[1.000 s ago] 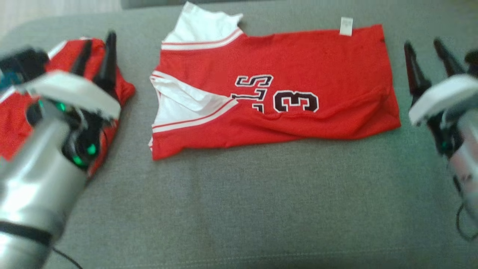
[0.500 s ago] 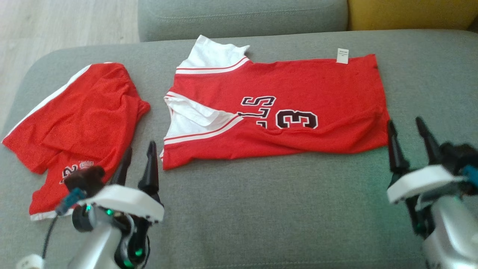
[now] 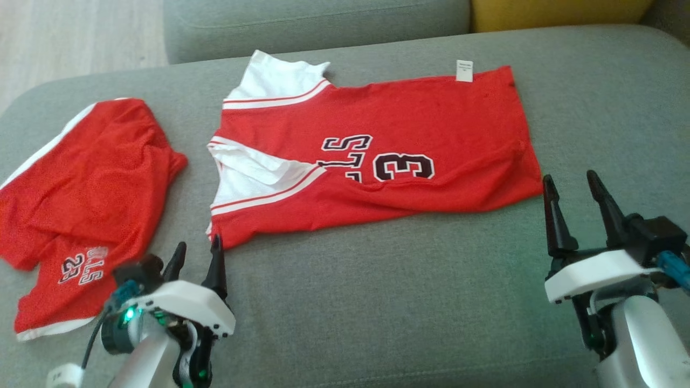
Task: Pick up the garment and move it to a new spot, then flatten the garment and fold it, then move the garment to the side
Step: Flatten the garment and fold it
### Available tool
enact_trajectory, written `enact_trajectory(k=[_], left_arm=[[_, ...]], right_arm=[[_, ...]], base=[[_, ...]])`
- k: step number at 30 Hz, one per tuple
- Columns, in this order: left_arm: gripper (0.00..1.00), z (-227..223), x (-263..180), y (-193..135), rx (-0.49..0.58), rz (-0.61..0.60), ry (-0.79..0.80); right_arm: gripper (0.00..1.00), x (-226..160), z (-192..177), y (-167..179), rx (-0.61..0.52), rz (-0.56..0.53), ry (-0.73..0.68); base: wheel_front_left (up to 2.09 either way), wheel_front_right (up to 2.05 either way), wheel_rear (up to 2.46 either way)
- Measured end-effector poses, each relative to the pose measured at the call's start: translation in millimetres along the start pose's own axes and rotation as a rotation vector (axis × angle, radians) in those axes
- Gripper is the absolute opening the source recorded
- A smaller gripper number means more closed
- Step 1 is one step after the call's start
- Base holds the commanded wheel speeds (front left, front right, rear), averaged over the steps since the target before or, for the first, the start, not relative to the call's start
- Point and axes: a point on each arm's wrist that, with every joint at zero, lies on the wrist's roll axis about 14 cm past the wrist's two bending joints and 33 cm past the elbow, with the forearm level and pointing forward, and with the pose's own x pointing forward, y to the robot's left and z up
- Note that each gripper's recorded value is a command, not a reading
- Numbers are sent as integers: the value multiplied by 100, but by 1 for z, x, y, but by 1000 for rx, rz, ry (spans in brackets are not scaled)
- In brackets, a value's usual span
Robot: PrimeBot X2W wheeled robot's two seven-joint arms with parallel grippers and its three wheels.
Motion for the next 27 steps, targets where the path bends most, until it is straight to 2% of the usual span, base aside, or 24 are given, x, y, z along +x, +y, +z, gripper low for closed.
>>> enact_trajectory(k=[15,27], left_arm=[[100,-35,34,0,71,-2,174],[100,-45,48,-2,181,-19,265]], right_arm=[[100,-13,4,-32,-6,-108,-1],[100,-14,3,-37,-2,-127,2]], base=[[0,0,0],[0,0,0]])
